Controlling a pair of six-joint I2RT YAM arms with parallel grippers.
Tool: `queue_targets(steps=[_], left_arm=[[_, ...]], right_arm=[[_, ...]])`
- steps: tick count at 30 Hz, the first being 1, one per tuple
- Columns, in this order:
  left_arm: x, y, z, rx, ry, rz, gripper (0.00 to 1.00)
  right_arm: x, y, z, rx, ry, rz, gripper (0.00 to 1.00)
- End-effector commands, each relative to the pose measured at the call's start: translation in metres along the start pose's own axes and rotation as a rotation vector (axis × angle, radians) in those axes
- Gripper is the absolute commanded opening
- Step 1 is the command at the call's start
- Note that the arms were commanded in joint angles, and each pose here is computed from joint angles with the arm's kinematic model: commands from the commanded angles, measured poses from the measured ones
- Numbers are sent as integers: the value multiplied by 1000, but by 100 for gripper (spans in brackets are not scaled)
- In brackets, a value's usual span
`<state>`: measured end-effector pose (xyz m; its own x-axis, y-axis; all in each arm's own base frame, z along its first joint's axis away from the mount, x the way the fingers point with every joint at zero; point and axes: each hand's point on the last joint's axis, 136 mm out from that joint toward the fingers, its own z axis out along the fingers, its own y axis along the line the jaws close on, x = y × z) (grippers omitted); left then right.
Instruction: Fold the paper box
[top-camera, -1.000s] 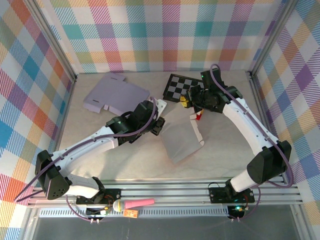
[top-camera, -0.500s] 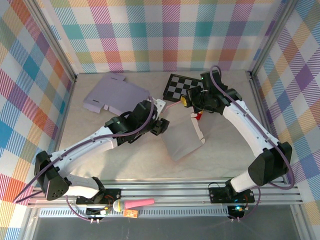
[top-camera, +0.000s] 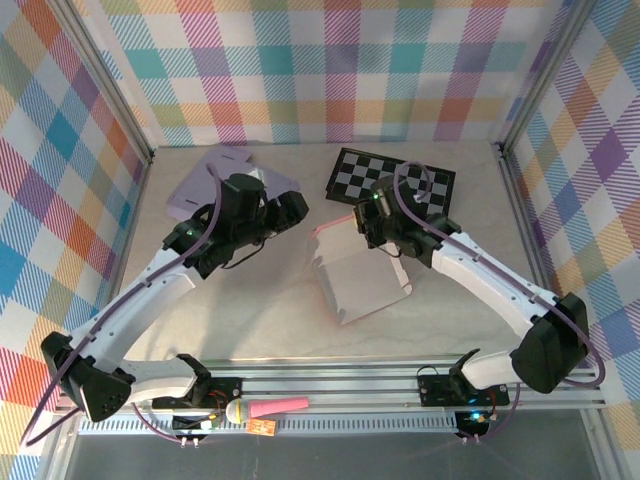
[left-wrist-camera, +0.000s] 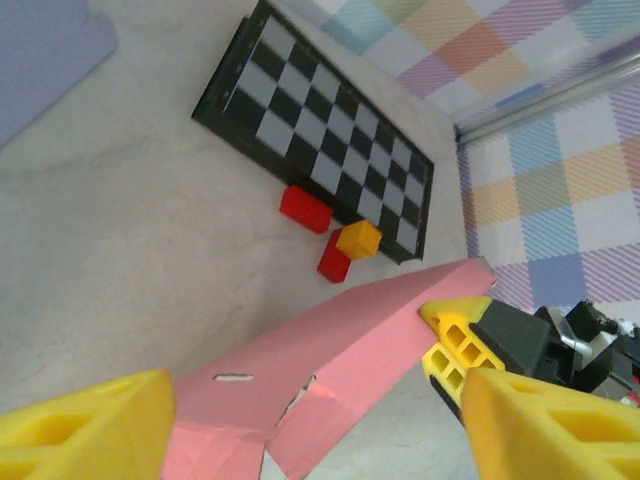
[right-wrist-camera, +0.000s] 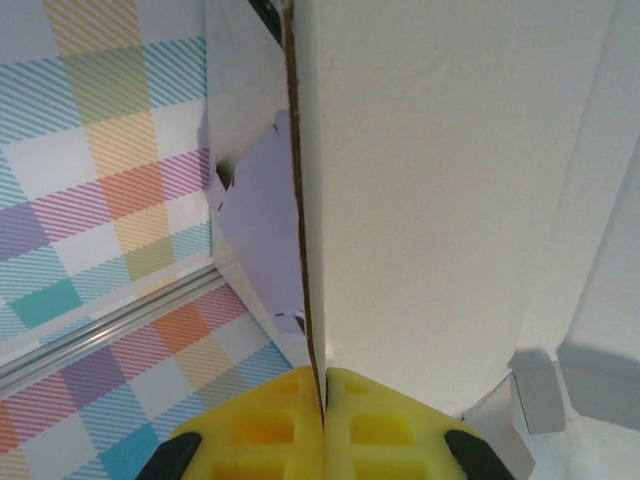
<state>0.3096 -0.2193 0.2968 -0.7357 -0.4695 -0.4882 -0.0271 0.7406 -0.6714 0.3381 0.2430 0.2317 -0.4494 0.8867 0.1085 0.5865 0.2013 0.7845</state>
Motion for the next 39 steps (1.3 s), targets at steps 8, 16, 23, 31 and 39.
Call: queue_targets(steps=[8,16,23,31,39], left_arm=[[26,47,33,-84,221,-153,58],[39,89,42,-185,233,-26,49],[54,117,47,-211,265,118,40],[71,139,50,-201,264,170,35],[91,149,59,-168,321,191,31]], right_arm=[[1,1,45,-216,1,-37,0],[12,-14,54,-254,73,-72,0],[13,-36,56,-252,99,-104,0],[13,-60,58,-242,124,-103,0],[15,-45,47,-348,149,-96,0]])
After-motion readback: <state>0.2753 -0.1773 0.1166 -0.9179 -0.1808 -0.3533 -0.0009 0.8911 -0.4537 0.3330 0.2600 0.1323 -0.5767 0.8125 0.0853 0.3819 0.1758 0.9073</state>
